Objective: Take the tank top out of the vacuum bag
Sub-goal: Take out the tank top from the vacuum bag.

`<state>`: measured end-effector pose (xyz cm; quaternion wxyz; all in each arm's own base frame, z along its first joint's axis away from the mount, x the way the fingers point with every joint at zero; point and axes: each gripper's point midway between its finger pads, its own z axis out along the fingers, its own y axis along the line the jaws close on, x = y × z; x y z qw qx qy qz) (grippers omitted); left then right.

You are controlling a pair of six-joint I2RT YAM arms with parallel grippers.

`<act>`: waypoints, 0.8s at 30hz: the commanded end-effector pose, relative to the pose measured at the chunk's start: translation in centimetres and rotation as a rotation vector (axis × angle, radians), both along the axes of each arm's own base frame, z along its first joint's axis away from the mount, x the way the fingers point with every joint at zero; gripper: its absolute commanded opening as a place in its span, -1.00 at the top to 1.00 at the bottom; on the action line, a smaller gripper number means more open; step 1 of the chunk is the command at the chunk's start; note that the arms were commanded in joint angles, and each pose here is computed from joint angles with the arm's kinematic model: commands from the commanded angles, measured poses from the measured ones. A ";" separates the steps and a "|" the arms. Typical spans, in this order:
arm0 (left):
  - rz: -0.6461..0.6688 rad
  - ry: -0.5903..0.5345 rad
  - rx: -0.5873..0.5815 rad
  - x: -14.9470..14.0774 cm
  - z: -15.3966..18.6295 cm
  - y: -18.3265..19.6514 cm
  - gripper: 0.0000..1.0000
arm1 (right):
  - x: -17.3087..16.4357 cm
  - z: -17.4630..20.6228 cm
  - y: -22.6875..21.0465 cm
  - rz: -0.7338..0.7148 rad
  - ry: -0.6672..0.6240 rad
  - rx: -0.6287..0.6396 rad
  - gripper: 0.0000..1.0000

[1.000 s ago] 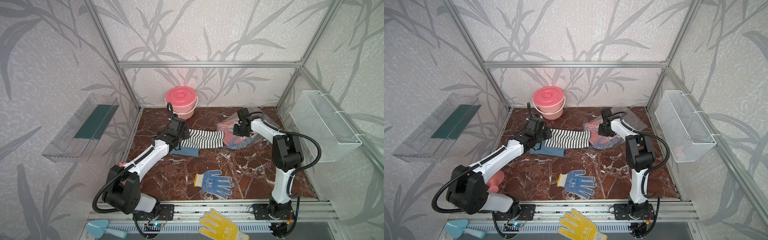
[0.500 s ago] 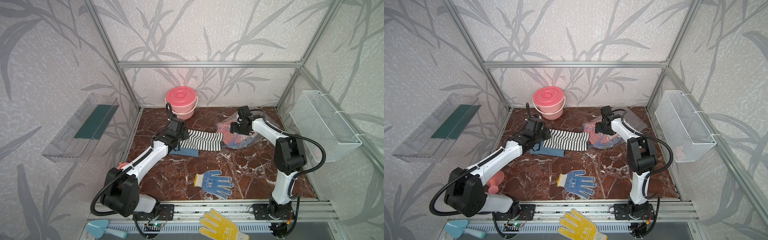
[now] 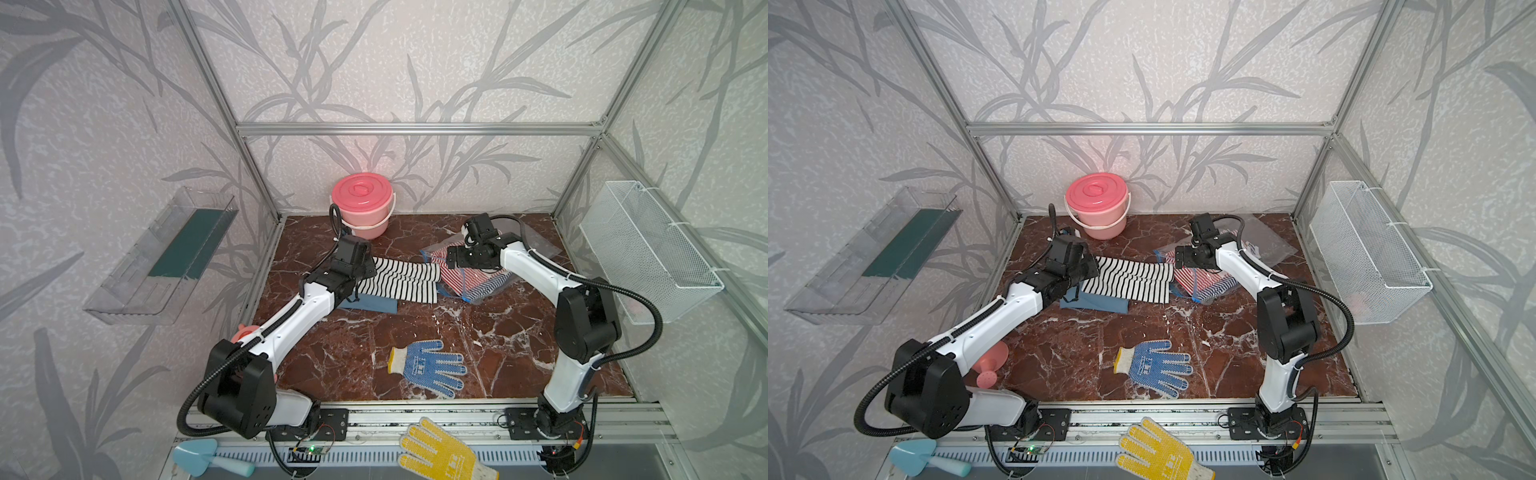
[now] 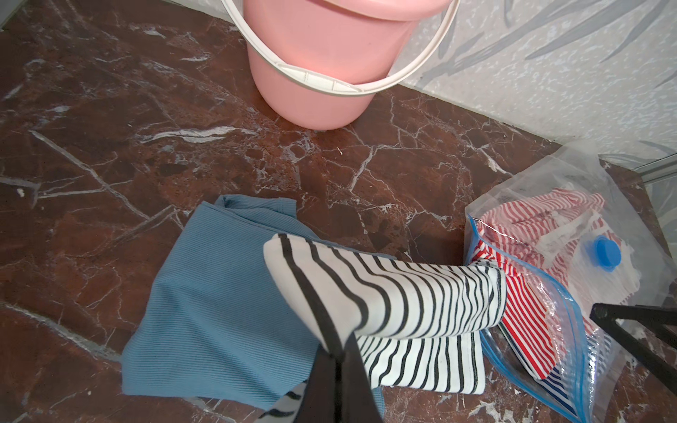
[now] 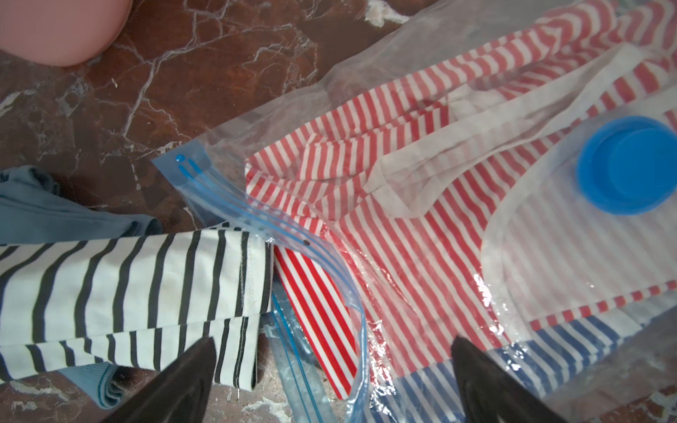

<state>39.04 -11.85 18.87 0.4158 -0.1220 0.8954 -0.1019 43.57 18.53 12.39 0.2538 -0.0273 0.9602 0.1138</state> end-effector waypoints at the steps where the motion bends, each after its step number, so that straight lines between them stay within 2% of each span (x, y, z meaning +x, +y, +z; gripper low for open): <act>1: 0.035 -0.017 0.063 -0.2 0.6 1.5 1.00 | -0.6 0.3 0.8 0.028 -0.004 0.019 -1.00; 19: 0.133 0.057 0.299 0.2 -1.5 5.1 1.00 | -2.8 -1.4 0.5 0.024 0.053 -0.011 -1.00; 24: 0.204 0.100 0.359 0.3 -1.8 6.7 1.00 | -2.9 -1.3 0.4 0.026 0.055 -0.014 -1.00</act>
